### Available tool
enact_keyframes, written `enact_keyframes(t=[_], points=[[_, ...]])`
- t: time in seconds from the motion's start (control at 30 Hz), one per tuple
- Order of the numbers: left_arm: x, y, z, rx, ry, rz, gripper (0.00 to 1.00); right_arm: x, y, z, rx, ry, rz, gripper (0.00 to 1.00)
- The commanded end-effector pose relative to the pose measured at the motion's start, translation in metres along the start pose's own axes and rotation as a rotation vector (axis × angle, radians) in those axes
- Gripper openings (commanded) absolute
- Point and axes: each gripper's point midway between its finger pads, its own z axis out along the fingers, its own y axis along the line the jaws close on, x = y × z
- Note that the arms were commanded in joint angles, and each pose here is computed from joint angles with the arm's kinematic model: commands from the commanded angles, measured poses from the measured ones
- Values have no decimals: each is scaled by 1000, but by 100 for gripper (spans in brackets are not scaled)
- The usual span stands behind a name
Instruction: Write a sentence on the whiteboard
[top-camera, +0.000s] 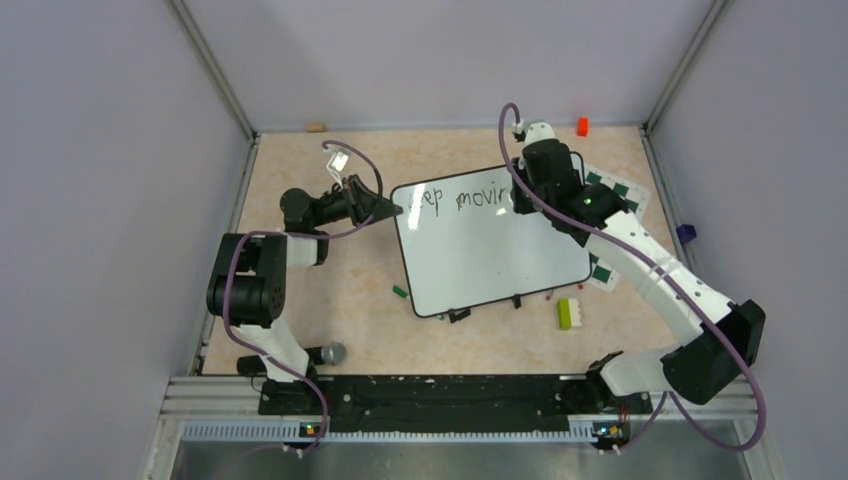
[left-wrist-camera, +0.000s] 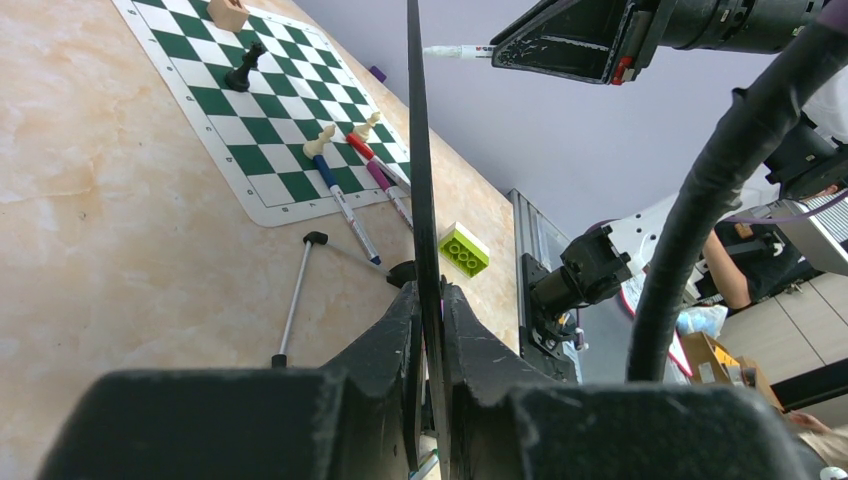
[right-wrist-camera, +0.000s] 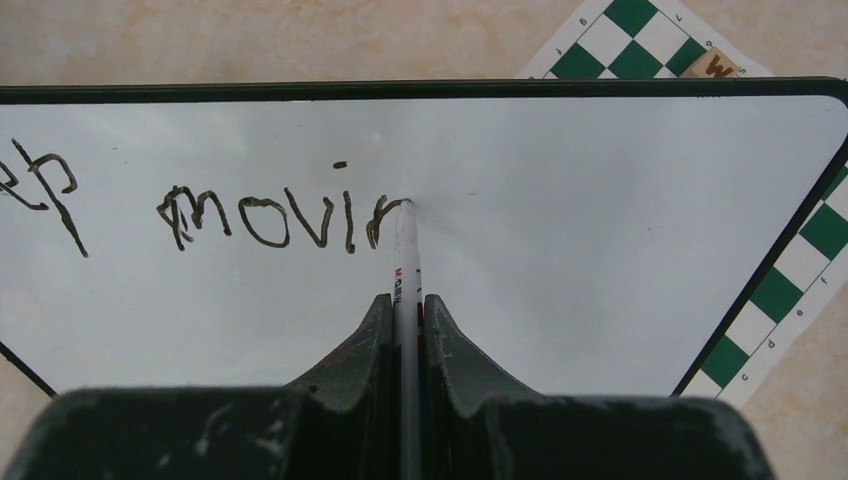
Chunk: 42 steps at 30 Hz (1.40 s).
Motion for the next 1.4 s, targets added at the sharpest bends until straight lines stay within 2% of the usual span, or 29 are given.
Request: enact_keyframes(t=[0.0, 0.53, 0.93, 1.37], points=[[1, -19, -3, 57, 40, 141, 10, -8, -12, -4, 34, -25, 6, 0], [1, -19, -3, 57, 41, 140, 10, 15, -10, -9, 2, 24, 7, 0], [0, -20, -3, 57, 38, 145, 10, -23, -14, -33, 3, -82, 44, 0], [-1, -21, -3, 58, 38, 147, 10, -30, -29, -24, 50, -94, 74, 0]])
